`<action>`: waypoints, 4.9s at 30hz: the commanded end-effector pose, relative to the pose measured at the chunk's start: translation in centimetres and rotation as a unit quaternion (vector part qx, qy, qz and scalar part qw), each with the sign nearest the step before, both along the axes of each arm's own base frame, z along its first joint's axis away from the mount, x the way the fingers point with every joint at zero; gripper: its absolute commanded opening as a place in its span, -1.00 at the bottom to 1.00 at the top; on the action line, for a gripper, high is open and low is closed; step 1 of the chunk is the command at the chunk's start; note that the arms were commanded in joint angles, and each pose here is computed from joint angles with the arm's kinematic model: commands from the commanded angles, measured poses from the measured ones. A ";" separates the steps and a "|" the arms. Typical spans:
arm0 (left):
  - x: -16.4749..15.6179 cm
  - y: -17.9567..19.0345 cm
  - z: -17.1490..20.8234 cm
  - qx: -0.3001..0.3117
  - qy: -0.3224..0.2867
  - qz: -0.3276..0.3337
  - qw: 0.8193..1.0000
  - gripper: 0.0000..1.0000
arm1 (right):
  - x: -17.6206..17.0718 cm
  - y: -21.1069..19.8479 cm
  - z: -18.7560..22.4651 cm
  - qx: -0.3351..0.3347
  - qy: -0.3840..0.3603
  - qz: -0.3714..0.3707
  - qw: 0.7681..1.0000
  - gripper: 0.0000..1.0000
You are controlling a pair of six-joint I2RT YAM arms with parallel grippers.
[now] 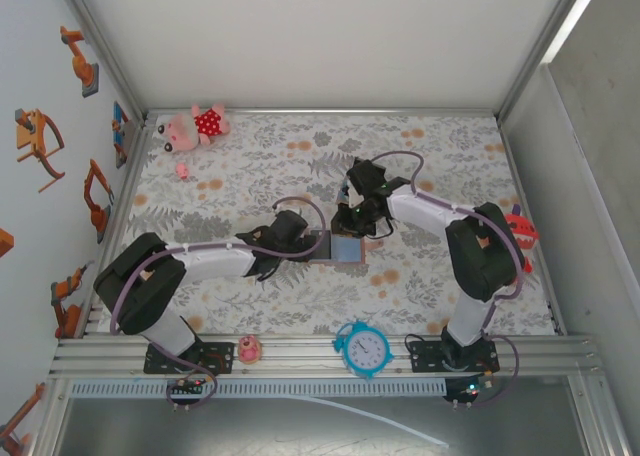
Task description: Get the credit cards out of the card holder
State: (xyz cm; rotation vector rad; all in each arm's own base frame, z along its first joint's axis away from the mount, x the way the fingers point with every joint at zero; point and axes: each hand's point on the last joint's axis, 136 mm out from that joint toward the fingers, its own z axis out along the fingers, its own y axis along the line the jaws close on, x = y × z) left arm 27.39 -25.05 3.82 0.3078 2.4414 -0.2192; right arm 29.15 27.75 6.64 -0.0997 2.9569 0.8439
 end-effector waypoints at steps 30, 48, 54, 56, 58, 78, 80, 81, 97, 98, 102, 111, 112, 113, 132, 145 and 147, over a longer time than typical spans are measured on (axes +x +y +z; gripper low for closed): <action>-1.8 -0.3 -4.2 0.014 0.054 -0.001 0.998 0.44 | -1.6 1.5 -3.5 0.051 0.017 0.014 0.998 -0.57; -2.2 -0.7 -4.8 0.022 0.063 -0.006 0.998 0.37 | -1.9 2.0 -4.5 0.079 0.027 0.001 0.997 -0.63; -2.3 -0.8 -4.9 0.027 0.066 -0.006 0.997 0.37 | -1.8 3.3 -2.6 0.134 0.016 0.005 0.991 -0.77; -2.3 -0.9 -4.9 0.030 0.066 -0.007 0.997 0.37 | -1.9 3.3 -2.2 0.139 0.011 0.006 0.990 -0.80; -2.4 -0.9 -5.0 0.033 0.067 -0.007 0.997 0.37 | -1.9 3.3 -1.8 0.141 0.006 0.007 0.990 -0.82; -2.4 -1.7 -4.7 0.037 0.069 -0.013 0.997 0.39 | -1.7 4.7 -1.6 0.213 0.013 -0.004 0.977 -0.82; -2.4 -1.9 -4.6 0.036 0.069 -0.014 0.997 0.41 | -1.8 4.6 -1.9 0.211 0.017 -0.005 0.977 -0.82; -2.3 -1.9 -4.6 0.035 0.068 -0.014 0.997 0.42 | -1.8 4.6 -2.1 0.210 0.018 -0.005 0.977 -0.82; -2.1 -1.4 -4.0 0.049 0.063 -0.007 0.997 0.43 | -1.7 1.4 -2.9 0.104 -0.009 -0.007 0.995 -1.00; -2.1 -1.5 -4.0 0.050 0.063 -0.009 0.997 0.43 | -1.5 1.2 -2.9 0.097 -0.013 -0.008 0.995 -1.00; -2.1 -1.4 -4.2 0.058 0.065 -0.012 0.996 0.42 | -1.5 0.3 -3.0 0.071 -0.015 -0.006 0.997 -1.00; -2.1 -1.2 -4.1 0.062 0.063 -0.009 0.996 0.40 | -1.2 -1.1 -2.8 0.046 -0.024 -0.007 0.999 -1.00; -2.1 -1.1 -4.1 0.063 0.063 -0.009 0.996 0.40 | -1.1 -1.2 -2.6 0.045 -0.025 -0.008 0.999 -1.00; -2.1 -1.1 -4.1 0.063 0.063 -0.010 0.996 0.40 | -1.1 -1.3 -2.7 0.043 -0.025 -0.007 0.999 -1.00; -1.4 -2.1 -1.5 0.051 0.042 -0.025 0.997 0.46 | -0.5 -1.6 -1.3 0.036 -0.035 -0.018 0.999 -0.99; 0.3 -3.9 1.3 0.043 0.011 -0.038 0.998 0.70 | -0.7 -2.4 -1.7 0.035 -0.041 -0.052 0.997 -0.59; 0.5 -4.1 0.9 0.047 0.014 -0.038 0.998 0.70 | -0.7 -2.5 -2.0 0.033 -0.040 -0.052 0.997 -0.55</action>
